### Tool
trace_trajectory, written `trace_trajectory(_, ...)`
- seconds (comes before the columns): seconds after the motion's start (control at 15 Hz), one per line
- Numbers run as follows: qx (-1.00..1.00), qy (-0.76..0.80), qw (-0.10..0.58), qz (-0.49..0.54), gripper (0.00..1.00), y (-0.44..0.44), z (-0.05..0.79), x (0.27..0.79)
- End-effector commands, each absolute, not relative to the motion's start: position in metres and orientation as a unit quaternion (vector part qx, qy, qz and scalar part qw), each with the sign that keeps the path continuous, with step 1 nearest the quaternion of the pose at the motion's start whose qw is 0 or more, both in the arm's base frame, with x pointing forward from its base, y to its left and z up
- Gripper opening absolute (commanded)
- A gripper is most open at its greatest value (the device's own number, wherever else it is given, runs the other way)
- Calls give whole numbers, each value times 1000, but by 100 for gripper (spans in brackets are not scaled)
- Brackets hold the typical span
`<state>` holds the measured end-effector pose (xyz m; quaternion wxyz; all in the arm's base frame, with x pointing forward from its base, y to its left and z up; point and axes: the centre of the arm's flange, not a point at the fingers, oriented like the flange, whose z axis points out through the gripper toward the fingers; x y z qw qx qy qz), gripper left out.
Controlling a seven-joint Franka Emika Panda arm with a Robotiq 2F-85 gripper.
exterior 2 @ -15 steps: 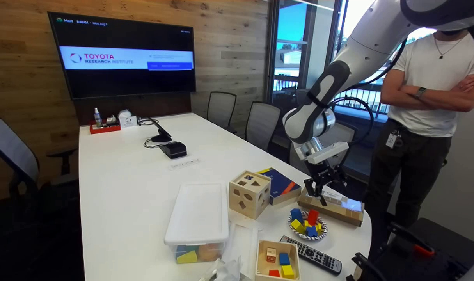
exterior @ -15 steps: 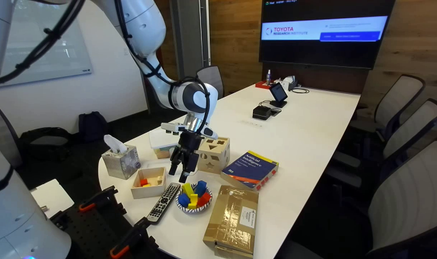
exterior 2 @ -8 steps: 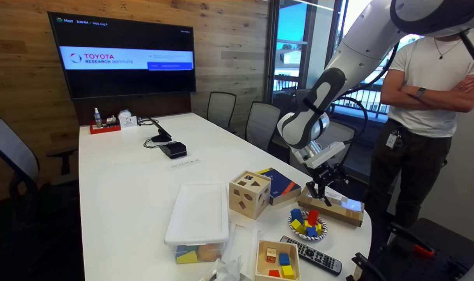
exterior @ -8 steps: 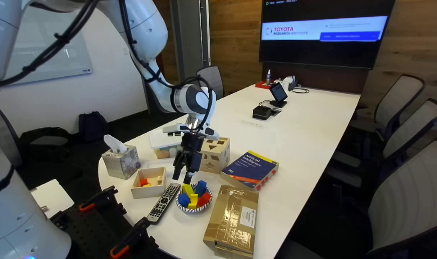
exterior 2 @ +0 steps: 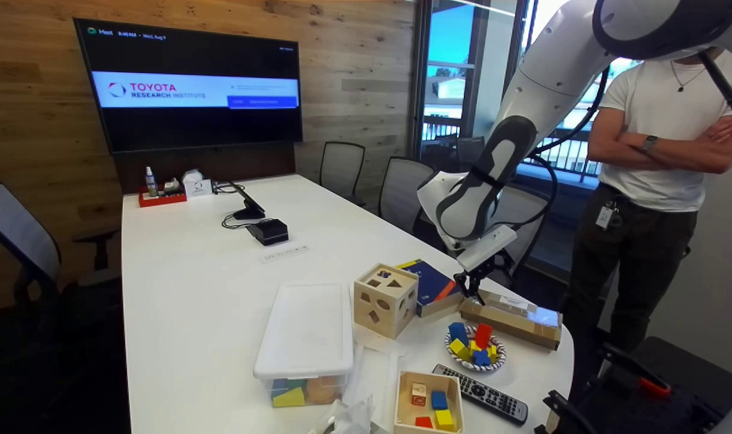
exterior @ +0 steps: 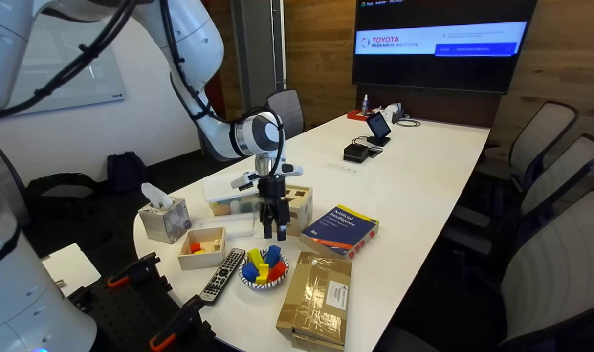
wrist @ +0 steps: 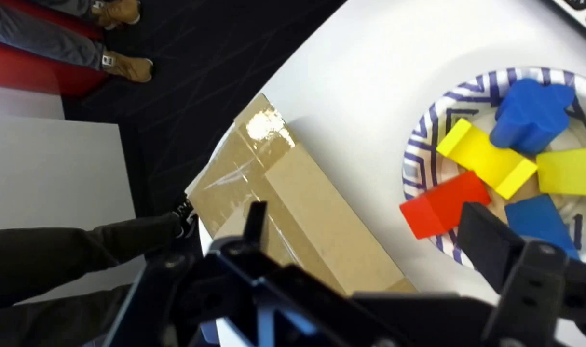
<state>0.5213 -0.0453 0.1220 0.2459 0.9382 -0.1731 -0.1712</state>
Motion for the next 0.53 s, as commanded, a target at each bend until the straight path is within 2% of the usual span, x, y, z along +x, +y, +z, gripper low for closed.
trace_trajectory(0.0, 941, -181, 260, -117, 100, -40, 129, 514)
trace_trajectory(0.27, 939, -177, 294, -18, 100, -41, 127, 517)
trace_trajectory(0.47, 938, -177, 297, -7, 100, -41, 125, 515)
